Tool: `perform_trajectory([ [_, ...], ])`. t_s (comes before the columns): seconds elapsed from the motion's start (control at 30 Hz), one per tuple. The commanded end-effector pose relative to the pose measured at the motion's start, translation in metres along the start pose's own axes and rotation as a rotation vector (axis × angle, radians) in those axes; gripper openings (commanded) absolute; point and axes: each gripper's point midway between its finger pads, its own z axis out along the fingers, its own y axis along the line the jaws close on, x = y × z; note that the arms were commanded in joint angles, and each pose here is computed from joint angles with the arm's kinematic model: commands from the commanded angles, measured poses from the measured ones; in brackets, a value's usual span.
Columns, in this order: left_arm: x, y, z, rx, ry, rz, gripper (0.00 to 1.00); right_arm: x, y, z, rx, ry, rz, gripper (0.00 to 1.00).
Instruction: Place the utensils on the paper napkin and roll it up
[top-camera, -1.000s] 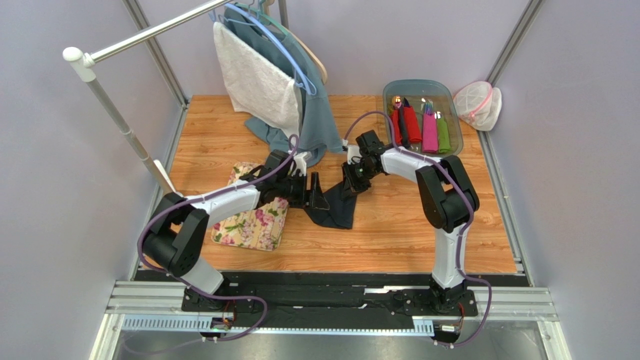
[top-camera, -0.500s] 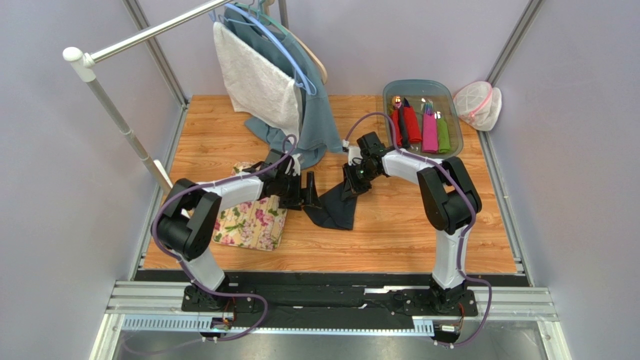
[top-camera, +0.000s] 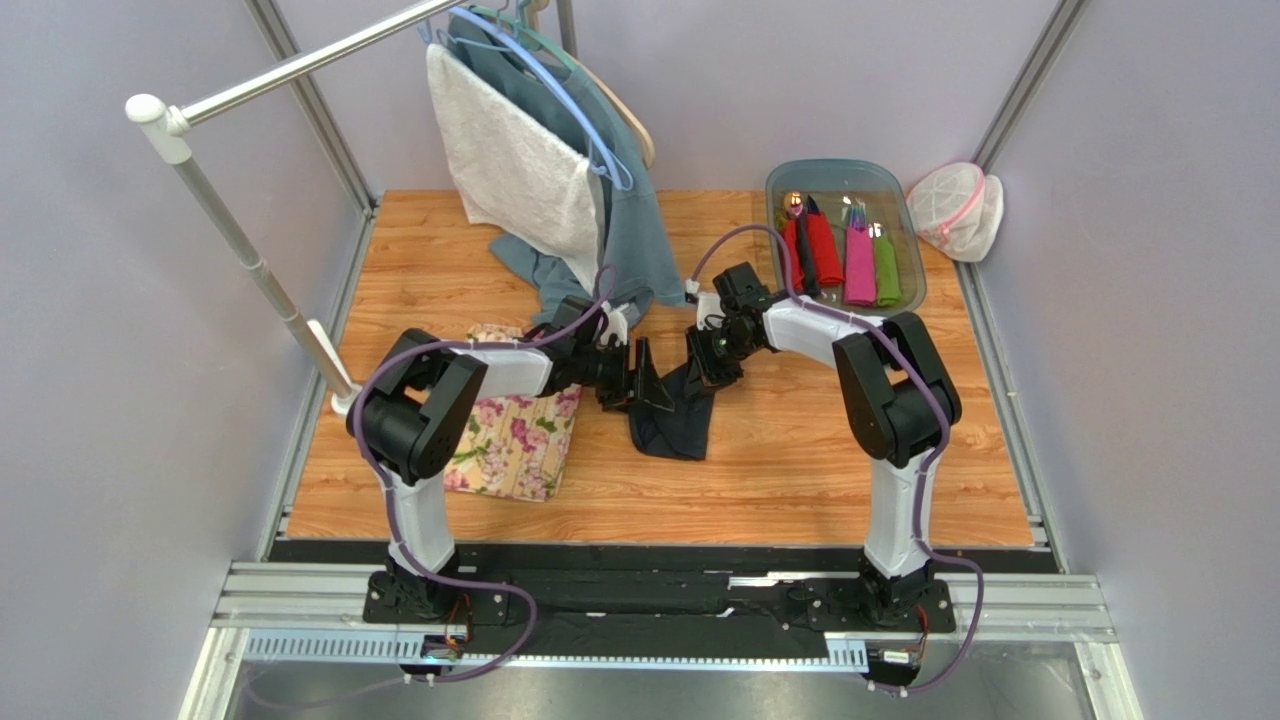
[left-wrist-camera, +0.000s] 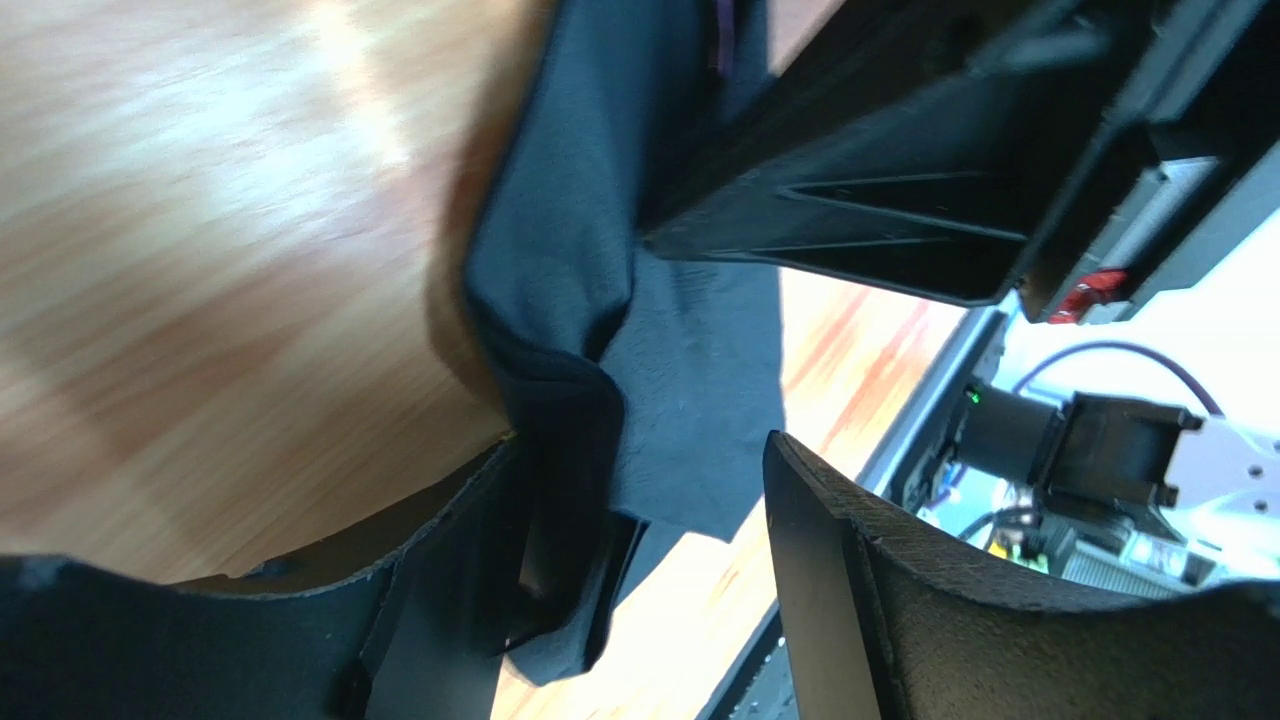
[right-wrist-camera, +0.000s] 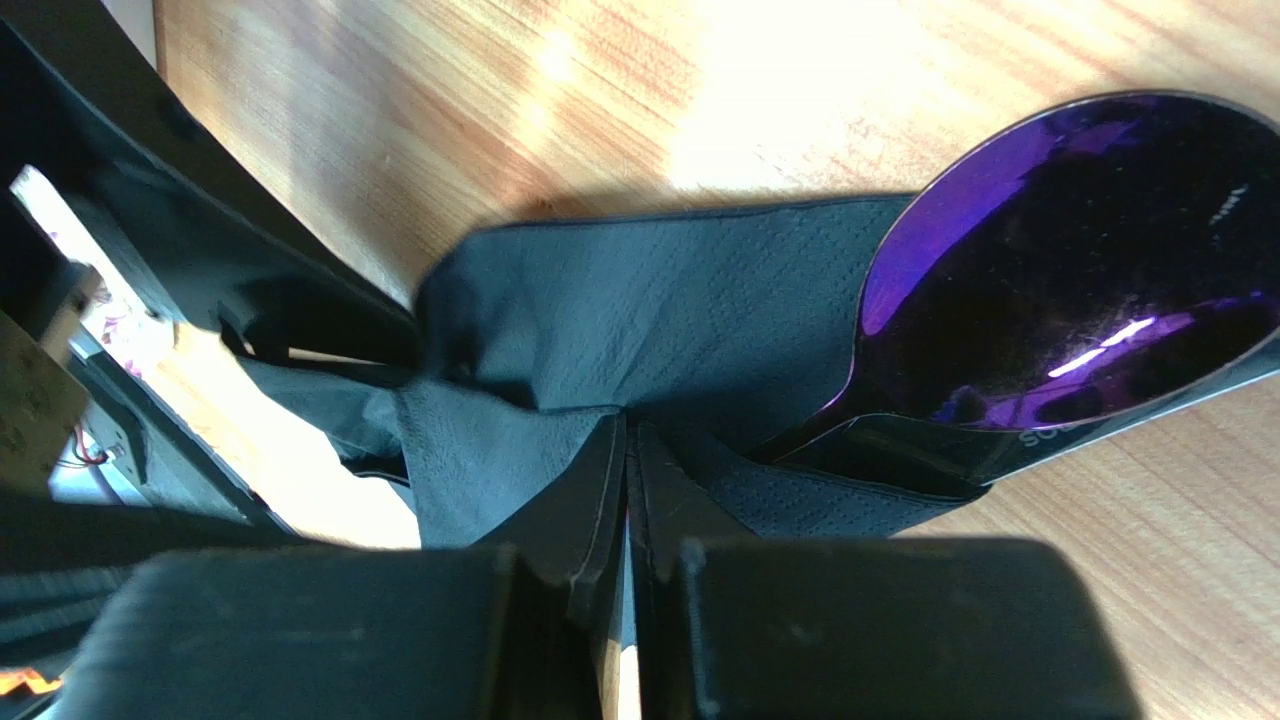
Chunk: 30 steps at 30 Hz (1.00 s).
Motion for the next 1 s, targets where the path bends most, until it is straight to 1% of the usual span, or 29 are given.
perform_trajectory([
  [0.0, 0.018, 0.010, 0.020, -0.022, 0.047, 0.003, 0.73, 0.046, -0.046, 0.024, 0.178, 0.149, 0.053, 0.02],
  [0.07, 0.018, 0.016, 0.023, -0.045, 0.041, -0.002, 0.75, 0.046, -0.048, 0.025, 0.189, 0.146, 0.057, 0.01],
  [0.17, 0.020, 0.024, 0.022, -0.062, 0.048, -0.005, 0.75, 0.047, -0.050, 0.025, 0.200, 0.144, 0.061, 0.00],
  [0.27, 0.023, 0.028, 0.010, -0.070, 0.048, -0.023, 0.73, 0.048, -0.053, 0.025, 0.211, 0.148, 0.068, 0.00],
  [0.33, 0.026, 0.037, -0.006, -0.089, 0.048, -0.068, 0.70, 0.048, -0.053, 0.025, 0.215, 0.147, 0.069, 0.00],
  [0.4, 0.028, 0.040, -0.022, -0.095, 0.047, -0.079, 0.68, 0.049, -0.054, 0.025, 0.220, 0.150, 0.071, 0.00],
  [0.43, 0.034, 0.042, -0.027, -0.108, 0.067, -0.092, 0.67, 0.048, -0.054, 0.025, 0.221, 0.147, 0.070, 0.00],
  [0.57, 0.036, 0.038, -0.039, -0.099, 0.066, -0.082, 0.64, 0.047, -0.055, 0.025, 0.222, 0.146, 0.075, 0.00],
  [0.7, 0.034, 0.033, -0.035, -0.065, 0.065, -0.115, 0.55, 0.048, -0.054, 0.026, 0.222, 0.148, 0.077, 0.00],
  [0.77, 0.030, 0.030, -0.033, -0.048, 0.057, -0.110, 0.50, 0.048, -0.055, 0.026, 0.224, 0.145, 0.081, 0.00],
  [0.8, 0.028, 0.028, -0.032, -0.036, 0.056, -0.111, 0.45, 0.047, -0.055, 0.025, 0.225, 0.143, 0.078, 0.00],
  [0.87, 0.022, 0.024, -0.033, -0.027, 0.049, -0.104, 0.39, 0.047, -0.054, 0.026, 0.225, 0.143, 0.079, 0.00],
  [0.9, 0.021, 0.021, -0.034, -0.020, 0.049, -0.103, 0.28, 0.047, -0.055, 0.025, 0.226, 0.142, 0.079, 0.00],
  [0.97, 0.015, 0.010, -0.039, -0.004, 0.031, -0.086, 0.18, 0.047, -0.055, 0.025, 0.228, 0.144, 0.080, 0.00],
])
